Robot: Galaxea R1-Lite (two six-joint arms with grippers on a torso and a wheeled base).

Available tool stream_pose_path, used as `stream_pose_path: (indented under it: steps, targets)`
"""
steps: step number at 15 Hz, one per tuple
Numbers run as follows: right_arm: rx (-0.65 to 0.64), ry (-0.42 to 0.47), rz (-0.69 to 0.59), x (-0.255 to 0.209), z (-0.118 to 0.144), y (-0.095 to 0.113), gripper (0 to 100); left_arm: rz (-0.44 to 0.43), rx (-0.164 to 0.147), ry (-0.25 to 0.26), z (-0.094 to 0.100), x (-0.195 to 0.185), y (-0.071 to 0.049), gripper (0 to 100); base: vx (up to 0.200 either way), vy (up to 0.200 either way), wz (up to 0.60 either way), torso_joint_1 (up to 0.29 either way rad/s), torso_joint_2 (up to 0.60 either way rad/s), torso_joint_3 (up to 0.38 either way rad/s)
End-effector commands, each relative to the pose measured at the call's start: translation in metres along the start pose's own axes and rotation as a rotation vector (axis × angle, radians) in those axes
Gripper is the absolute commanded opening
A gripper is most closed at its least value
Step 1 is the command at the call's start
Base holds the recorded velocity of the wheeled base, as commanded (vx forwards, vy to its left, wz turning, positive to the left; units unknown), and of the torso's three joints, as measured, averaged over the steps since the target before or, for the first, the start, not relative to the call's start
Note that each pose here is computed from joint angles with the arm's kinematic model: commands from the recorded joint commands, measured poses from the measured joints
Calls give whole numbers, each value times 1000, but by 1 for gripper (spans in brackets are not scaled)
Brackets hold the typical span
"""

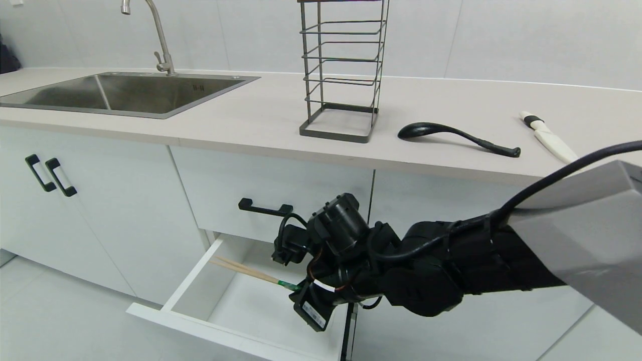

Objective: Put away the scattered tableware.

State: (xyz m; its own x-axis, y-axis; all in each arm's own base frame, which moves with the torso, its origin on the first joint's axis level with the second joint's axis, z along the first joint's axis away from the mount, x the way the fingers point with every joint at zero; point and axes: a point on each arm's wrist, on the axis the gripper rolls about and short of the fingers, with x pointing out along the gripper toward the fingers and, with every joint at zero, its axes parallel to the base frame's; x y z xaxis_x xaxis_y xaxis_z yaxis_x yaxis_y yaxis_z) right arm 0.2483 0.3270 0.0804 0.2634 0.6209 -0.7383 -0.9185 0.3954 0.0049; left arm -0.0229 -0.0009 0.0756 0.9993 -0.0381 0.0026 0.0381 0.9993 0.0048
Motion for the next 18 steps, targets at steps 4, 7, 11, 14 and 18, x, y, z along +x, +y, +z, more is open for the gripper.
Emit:
stream_pose_path:
  steps: [4,7,11,14,18]
  targets:
    - [12,28,3,29,-7,-6,0,0,0,1,0,0,0,100,0,0,0,0,0,0]
    - [25,52,-10,38,-14,-12,0,0,0,1,0,0,0,100,0,0,0,0,0,0]
    - [20,39,-20,51,-15,-16,0,0,0,1,0,0,0,100,0,0,0,0,0,0]
    - [27,40,-24,61,-18,-20,0,0,0,1,0,0,0,100,0,0,0,0,0,0]
    - [30,40,-26,69,-19,-23,0,0,0,1,0,0,0,100,0,0,0,0,0,0]
